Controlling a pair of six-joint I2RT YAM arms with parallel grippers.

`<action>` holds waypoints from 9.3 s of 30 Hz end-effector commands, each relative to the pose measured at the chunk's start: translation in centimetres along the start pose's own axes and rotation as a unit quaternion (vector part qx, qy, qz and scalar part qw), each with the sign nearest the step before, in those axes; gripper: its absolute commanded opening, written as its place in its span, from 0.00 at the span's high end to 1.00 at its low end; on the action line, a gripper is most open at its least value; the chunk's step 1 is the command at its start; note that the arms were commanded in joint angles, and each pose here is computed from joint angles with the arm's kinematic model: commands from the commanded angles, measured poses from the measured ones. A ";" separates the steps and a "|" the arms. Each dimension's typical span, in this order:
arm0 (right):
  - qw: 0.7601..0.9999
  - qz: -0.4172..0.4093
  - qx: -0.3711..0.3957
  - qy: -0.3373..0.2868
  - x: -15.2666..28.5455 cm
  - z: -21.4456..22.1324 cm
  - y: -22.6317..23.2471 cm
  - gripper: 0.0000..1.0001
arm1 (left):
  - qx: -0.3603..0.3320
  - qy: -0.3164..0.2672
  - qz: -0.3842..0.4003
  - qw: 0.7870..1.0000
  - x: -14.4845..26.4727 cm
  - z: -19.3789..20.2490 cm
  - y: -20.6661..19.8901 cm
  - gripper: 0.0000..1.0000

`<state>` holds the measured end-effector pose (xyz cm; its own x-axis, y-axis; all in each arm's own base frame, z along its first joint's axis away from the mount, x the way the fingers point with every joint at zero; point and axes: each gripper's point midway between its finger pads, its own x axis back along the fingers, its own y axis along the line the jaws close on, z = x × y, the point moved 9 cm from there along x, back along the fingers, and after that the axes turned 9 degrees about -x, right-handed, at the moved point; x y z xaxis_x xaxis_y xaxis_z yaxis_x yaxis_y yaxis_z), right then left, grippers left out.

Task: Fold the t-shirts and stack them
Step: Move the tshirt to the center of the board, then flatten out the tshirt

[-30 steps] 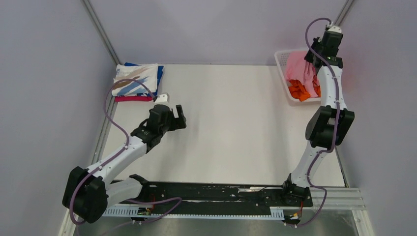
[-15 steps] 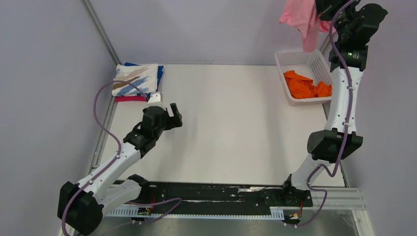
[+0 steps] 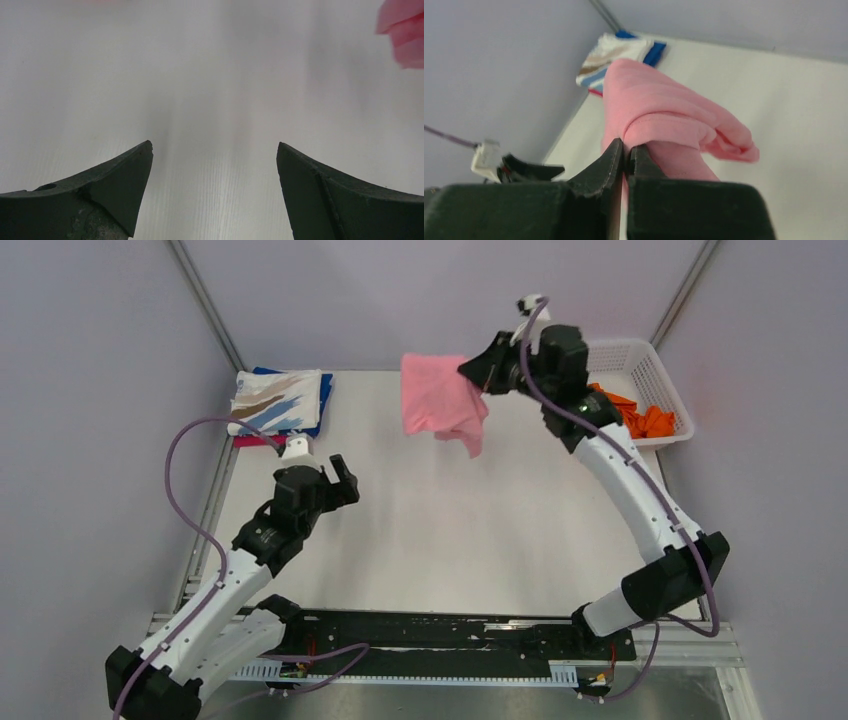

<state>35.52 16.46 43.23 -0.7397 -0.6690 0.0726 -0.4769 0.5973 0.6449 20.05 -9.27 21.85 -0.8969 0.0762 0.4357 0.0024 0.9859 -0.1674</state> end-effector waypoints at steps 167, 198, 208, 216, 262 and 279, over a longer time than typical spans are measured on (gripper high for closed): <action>0.868 0.424 -0.201 0.164 8.6 23.3 -21.9 0.00 | 0.037 0.303 0.001 0.952 -16.4 4.8 -2.9 0.00; 0.898 0.410 -0.120 0.102 2.5 13.0 -23.0 0.00 | 0.104 0.245 -0.017 0.964 -14.6 -0.5 1.9 0.00; 0.850 0.448 -0.189 0.201 6.6 21.7 -20.2 0.24 | 0.108 0.264 -0.027 0.958 -13.3 3.5 2.8 0.00; 0.827 0.465 -0.191 0.252 5.3 25.4 -20.6 0.44 | 0.109 0.300 -0.056 0.946 -15.2 5.8 3.6 0.00; 0.898 0.418 -0.024 0.136 14.8 12.0 -8.5 1.00 | 0.115 0.244 -0.067 0.961 -14.2 2.4 4.8 0.00; 0.802 0.566 -0.073 0.179 8.8 12.3 -20.8 0.64 | 0.118 0.261 -0.074 0.955 -15.8 2.0 4.7 0.00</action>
<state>29.94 4.88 21.30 -0.4651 0.0680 0.8826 0.3894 0.9111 0.1350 32.01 -6.46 11.66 -0.5227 0.0807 0.8487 -0.2565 0.9345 -0.2468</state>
